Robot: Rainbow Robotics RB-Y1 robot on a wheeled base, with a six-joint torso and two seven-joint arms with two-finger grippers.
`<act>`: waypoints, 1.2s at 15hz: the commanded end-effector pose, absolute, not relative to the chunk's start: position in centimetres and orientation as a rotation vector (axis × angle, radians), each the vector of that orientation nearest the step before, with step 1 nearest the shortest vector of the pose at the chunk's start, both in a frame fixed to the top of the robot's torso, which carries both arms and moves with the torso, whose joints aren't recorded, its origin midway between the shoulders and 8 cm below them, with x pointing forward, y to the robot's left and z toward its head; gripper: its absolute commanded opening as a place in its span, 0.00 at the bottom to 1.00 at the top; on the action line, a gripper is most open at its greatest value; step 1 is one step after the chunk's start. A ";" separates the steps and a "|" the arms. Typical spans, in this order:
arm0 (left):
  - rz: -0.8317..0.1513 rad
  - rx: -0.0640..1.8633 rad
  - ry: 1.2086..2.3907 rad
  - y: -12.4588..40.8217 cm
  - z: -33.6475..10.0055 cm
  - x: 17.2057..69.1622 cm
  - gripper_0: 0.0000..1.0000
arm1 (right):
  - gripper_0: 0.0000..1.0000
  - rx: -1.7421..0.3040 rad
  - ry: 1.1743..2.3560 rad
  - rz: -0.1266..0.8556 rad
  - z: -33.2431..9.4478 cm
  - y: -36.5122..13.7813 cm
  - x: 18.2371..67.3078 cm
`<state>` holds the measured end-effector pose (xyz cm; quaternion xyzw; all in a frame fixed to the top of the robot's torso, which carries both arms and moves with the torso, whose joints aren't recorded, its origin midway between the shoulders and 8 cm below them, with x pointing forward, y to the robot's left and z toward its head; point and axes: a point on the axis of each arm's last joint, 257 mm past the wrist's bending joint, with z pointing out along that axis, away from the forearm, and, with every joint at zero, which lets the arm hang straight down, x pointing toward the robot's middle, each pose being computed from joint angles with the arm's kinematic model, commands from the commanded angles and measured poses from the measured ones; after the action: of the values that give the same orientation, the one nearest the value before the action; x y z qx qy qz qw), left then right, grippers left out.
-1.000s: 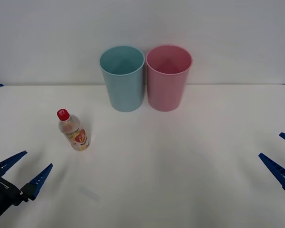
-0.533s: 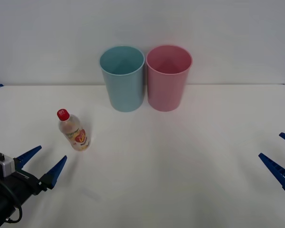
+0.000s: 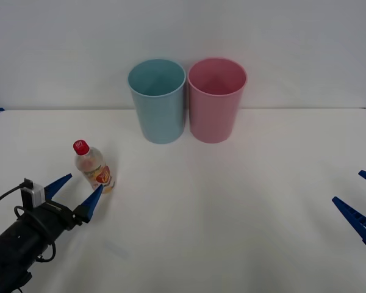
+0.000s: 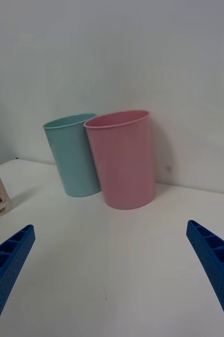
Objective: Grasp the object on the table and drop it into the matching bin: aluminum can to the light blue bin, PET bottle to the pink bin.
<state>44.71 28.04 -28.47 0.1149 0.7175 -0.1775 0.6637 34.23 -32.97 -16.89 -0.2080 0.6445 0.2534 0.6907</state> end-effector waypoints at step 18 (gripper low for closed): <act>-0.435 0.308 1.605 25.2 -28.4 50.4 0.00 | 1.00 -0.465 1.441 0.567 -16.9 -33.0 34.2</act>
<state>50.41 25.12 -28.47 0.1351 0.7107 -0.1930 0.6629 34.23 -32.97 -16.89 -0.2080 0.6445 0.2534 0.6907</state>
